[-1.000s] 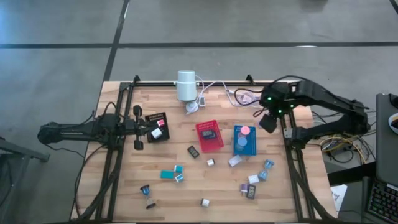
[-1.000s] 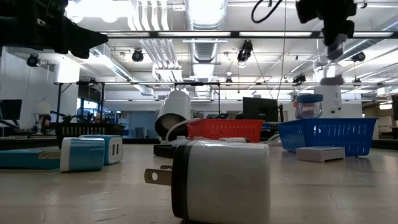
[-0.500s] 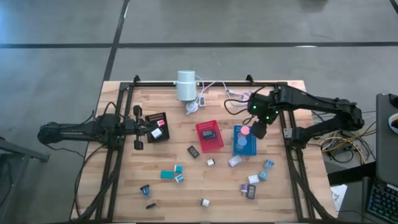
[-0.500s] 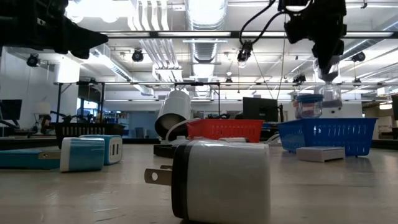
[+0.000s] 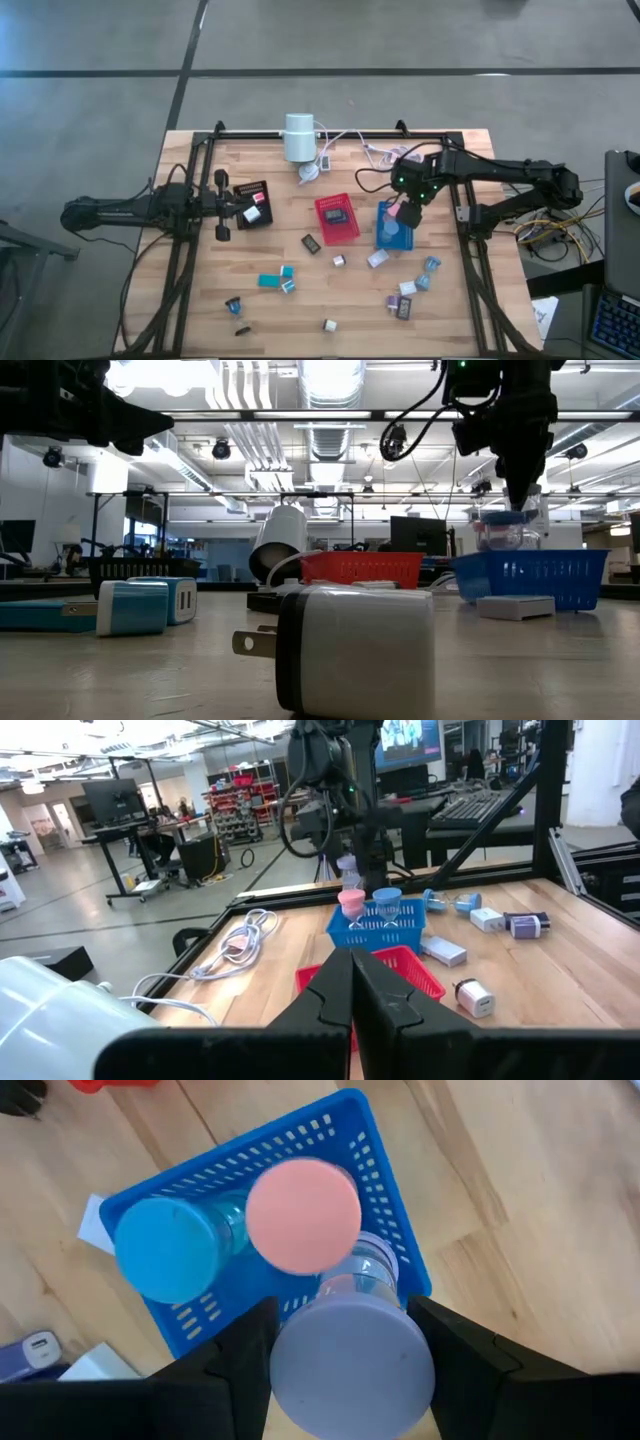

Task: Pick & Place Office items
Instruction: Put the purple hourglass into the blue bin

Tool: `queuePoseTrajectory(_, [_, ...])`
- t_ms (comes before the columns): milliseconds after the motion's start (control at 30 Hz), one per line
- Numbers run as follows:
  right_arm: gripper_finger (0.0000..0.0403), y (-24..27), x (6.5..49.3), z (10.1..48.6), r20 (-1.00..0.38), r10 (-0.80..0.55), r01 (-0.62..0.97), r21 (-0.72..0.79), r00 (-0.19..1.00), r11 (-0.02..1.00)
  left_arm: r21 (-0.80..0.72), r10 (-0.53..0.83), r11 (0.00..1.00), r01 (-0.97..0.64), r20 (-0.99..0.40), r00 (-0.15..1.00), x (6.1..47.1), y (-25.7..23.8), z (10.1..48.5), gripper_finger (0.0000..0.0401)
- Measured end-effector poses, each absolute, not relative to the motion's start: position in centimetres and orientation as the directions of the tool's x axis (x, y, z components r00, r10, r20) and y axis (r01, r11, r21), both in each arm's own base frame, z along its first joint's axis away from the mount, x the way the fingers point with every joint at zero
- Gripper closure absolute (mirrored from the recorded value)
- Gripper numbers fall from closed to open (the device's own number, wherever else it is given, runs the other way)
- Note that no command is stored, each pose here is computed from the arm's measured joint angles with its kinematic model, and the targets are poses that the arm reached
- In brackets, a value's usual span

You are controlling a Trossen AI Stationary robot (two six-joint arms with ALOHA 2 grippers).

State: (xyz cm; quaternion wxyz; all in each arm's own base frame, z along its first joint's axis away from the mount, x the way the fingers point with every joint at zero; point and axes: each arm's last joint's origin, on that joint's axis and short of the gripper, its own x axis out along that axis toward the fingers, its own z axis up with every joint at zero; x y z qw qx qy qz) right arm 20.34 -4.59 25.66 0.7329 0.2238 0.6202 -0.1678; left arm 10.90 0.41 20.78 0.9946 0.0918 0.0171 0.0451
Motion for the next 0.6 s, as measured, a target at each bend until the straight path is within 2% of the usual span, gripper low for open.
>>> queuePoseTrajectory(600, [0.021, -4.5, 20.2, 23.1, -0.984, 0.04, 0.521, 0.127, 0.174, 0.844, 0.172, 0.093, 0.981, -0.087, -0.025, 0.995, 10.9, 0.4, 20.8, 0.0396])
